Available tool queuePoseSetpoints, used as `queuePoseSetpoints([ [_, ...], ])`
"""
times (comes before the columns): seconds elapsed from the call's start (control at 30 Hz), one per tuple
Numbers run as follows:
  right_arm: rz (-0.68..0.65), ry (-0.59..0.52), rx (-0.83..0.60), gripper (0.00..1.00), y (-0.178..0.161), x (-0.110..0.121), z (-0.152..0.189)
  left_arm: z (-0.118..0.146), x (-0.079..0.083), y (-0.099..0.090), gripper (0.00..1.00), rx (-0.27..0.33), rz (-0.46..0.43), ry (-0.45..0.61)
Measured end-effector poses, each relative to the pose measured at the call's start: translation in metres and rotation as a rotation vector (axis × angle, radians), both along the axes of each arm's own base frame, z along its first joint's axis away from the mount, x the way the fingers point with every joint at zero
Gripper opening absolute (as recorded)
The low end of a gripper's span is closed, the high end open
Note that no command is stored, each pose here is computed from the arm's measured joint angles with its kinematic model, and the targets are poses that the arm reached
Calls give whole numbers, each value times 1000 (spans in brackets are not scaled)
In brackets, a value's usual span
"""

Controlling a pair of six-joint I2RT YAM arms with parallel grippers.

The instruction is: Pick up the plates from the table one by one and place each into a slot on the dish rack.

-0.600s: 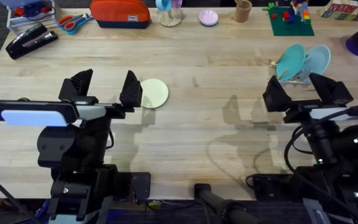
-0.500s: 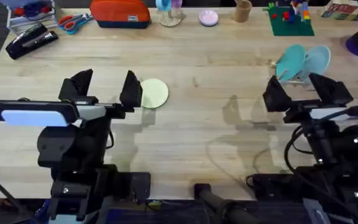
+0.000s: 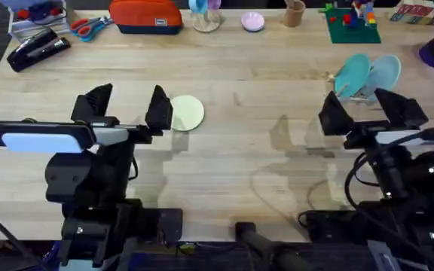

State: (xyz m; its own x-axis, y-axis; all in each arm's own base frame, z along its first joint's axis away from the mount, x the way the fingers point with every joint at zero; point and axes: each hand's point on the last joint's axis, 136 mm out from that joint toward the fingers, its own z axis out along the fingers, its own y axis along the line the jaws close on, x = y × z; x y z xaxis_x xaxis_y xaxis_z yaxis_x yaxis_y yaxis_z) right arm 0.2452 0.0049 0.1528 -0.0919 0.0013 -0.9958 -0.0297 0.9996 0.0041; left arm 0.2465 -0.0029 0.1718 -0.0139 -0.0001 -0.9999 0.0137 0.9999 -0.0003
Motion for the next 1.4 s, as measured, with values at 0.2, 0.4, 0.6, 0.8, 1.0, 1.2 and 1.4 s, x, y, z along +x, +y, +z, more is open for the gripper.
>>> queuePoseSetpoints([
  [0.2,0,-7,0,994,0,0,2,11,0,0,994,3,0,-45],
  [0.4,4,-10,1,994,1,-1,5,16,-1,0,993,3,0,-58],
  [0.6,11,-51,4,994,2,-12,51,63,-12,0,993,3,0,-130],
  [0.8,15,-59,4,994,3,-38,102,114,-36,0,993,2,1,-125],
  [1.0,16,-2,5,993,3,-50,137,155,-49,0,994,3,1,-39],
  [1.2,19,170,3,992,4,-43,154,185,-45,0,994,4,1,104],
  [1.4,24,383,3,993,4,-31,164,193,-36,0,994,5,0,288],
])
